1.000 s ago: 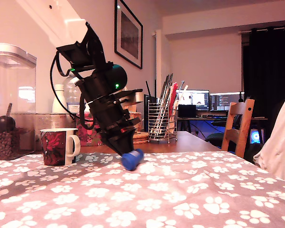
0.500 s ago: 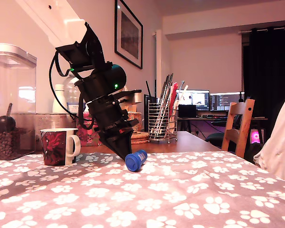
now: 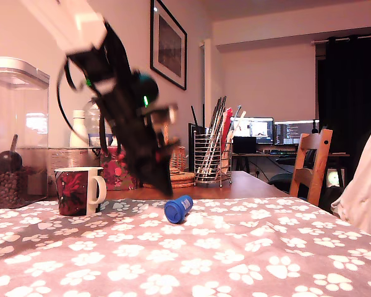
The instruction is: Pick up the coffee capsules on the table and drop them inside the coffee cup
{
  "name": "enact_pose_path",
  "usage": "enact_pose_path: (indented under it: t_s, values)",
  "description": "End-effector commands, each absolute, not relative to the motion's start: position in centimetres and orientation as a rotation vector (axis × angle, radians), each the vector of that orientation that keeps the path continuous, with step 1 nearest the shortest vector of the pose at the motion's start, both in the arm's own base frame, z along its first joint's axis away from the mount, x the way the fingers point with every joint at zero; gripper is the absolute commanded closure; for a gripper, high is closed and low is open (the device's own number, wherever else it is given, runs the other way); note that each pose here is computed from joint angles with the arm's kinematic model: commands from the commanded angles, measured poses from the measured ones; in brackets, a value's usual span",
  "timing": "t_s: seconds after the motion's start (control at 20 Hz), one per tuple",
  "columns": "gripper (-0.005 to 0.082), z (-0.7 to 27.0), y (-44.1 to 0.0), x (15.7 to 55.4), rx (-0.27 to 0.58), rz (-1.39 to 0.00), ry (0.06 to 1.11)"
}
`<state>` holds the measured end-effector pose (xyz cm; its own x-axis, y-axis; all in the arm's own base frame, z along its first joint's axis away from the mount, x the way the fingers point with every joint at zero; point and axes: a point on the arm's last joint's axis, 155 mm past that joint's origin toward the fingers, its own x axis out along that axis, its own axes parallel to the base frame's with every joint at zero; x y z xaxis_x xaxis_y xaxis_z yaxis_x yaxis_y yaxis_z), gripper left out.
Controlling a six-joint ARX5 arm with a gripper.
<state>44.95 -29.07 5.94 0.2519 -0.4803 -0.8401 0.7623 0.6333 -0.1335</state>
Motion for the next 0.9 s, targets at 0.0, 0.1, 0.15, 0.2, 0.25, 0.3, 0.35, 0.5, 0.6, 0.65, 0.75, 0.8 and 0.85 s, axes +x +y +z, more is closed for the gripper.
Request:
enact_pose_path:
  t_s: [0.0,0.1,0.15,0.2,0.25,0.3,0.35,0.5,0.6,0.65,0.75,0.8,0.85]
  values:
    - [0.0791,9.2,-29.7,45.1,0.307,-0.881,0.933]
    - [0.0791,10.4,-29.9,44.9,0.292,-0.896,0.913]
    - [0.0791,11.0,-30.1,44.7,0.287,-0.906,0.902]
    - [0.0791,11.5,-30.2,44.7,0.282,-0.913,0.889]
    - [0.0791,12.2,-30.2,44.6,0.266,-0.905,0.882]
    - [0.0791,12.7,-30.2,44.6,0.266,-0.906,0.867]
    - [0.0791,13.3,-30.2,44.5,0.265,-0.906,0.850]
    - [0.0791,14.7,-29.9,43.8,0.243,-0.896,0.798]
    - [0.0791,15.3,-29.4,43.1,0.220,-0.885,0.759]
    - [0.0791,15.6,-29.2,42.7,0.219,-0.884,0.727]
    - [0.0791,16.7,-28.8,41.8,0.188,-0.874,0.656]
    - [0.0791,17.1,-28.7,41.1,0.169,-0.870,0.627]
    - [0.0791,17.5,-28.5,40.4,0.162,-0.870,0.595]
